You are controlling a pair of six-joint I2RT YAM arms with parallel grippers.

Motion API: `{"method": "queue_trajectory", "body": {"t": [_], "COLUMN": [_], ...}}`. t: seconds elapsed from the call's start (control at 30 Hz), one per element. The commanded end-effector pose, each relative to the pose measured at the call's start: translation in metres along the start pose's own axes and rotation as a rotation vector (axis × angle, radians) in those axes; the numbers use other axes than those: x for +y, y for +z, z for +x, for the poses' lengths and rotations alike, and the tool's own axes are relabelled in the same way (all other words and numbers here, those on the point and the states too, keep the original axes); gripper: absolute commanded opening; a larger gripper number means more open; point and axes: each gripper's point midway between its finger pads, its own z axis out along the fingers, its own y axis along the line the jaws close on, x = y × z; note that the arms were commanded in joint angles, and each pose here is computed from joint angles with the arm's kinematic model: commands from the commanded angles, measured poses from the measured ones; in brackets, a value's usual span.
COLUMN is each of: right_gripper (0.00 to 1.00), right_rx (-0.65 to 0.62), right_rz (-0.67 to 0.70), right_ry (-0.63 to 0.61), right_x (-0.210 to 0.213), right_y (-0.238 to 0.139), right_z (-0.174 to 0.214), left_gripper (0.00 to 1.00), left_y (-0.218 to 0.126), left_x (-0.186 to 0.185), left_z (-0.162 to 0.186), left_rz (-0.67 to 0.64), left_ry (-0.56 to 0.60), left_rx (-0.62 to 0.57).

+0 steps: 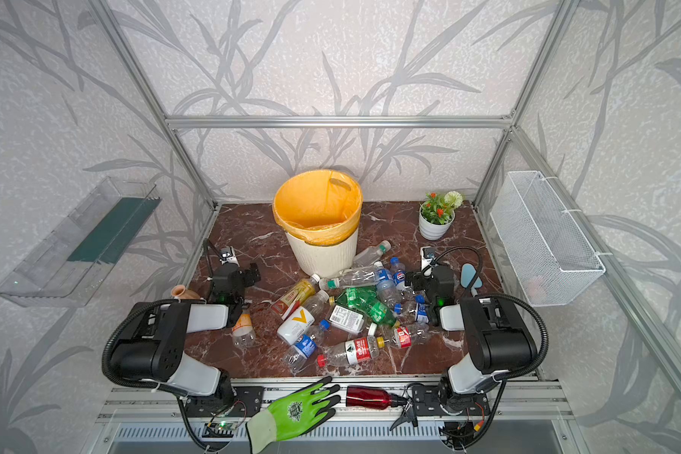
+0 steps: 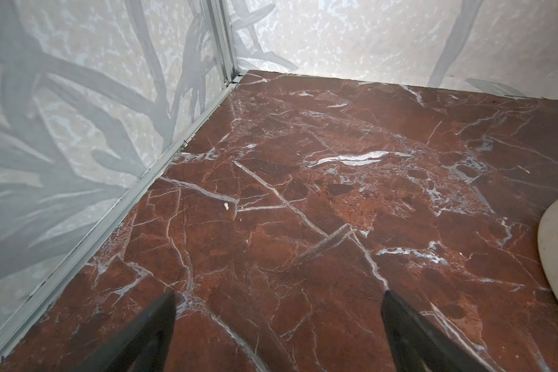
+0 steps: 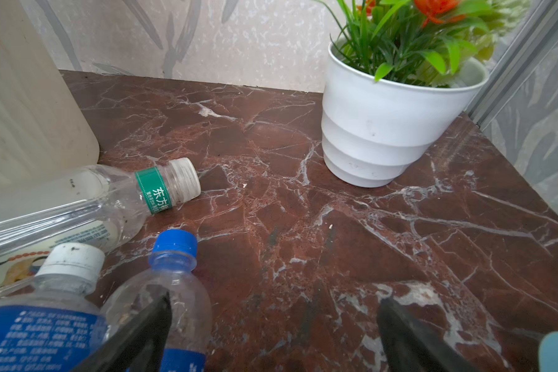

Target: Throw the plastic bottles in the bin

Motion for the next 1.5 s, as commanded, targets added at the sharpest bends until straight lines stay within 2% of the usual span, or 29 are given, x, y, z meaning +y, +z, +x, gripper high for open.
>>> {"method": "queue_trajectory", "body": {"t": [0.0,0.8,0.97,1.0,1.1,1.2,1.33,1.47], "right_gripper": [0.99,0.98,0.97,0.96,0.96,0.94,0.92,0.92], "right_rx": [-0.026,-0.032,0.007,0.052,0.117,0.195,0.304,0.391], "right_rz": [-0.001,-0.005,0.044,0.053,0.075,0.054,0.018,-0.021], "right_ry": [-0.009,0.006,0.033,0.048,0.124,0.217,0.409,0.504], "right_x": [0.000,-0.002,-0.012,-0.013,-0.017,-0.012,-0.001,0.021], "right_y": [0.003,0.002,-0.002,-0.005,-0.012,-0.013,-0.003,0.017], "right_z": [-0.009,-0.010,-0.026,-0.026,-0.041,-0.051,-0.063,-0.070], "left_gripper": [0.99,0.99,0.99,0.99,0.99,0.96,0.93,0.93], "left_y": [0.001,0.001,0.000,-0.001,-0.006,-0.012,-0.019,-0.024], "left_x": [0.000,0.000,0.002,0.004,0.014,0.017,0.014,0.013], "left_z": [-0.008,-0.008,-0.013,-0.019,-0.035,-0.053,-0.062,-0.061], "left_rz": [-0.003,-0.005,-0.015,-0.028,-0.103,-0.136,-0.125,-0.128], "left_ry": [0.007,0.007,0.002,0.002,-0.007,-0.095,-0.215,-0.282], "left_rx": [-0.019,-0.018,-0.013,-0.011,0.110,0.163,0.159,0.159]}}
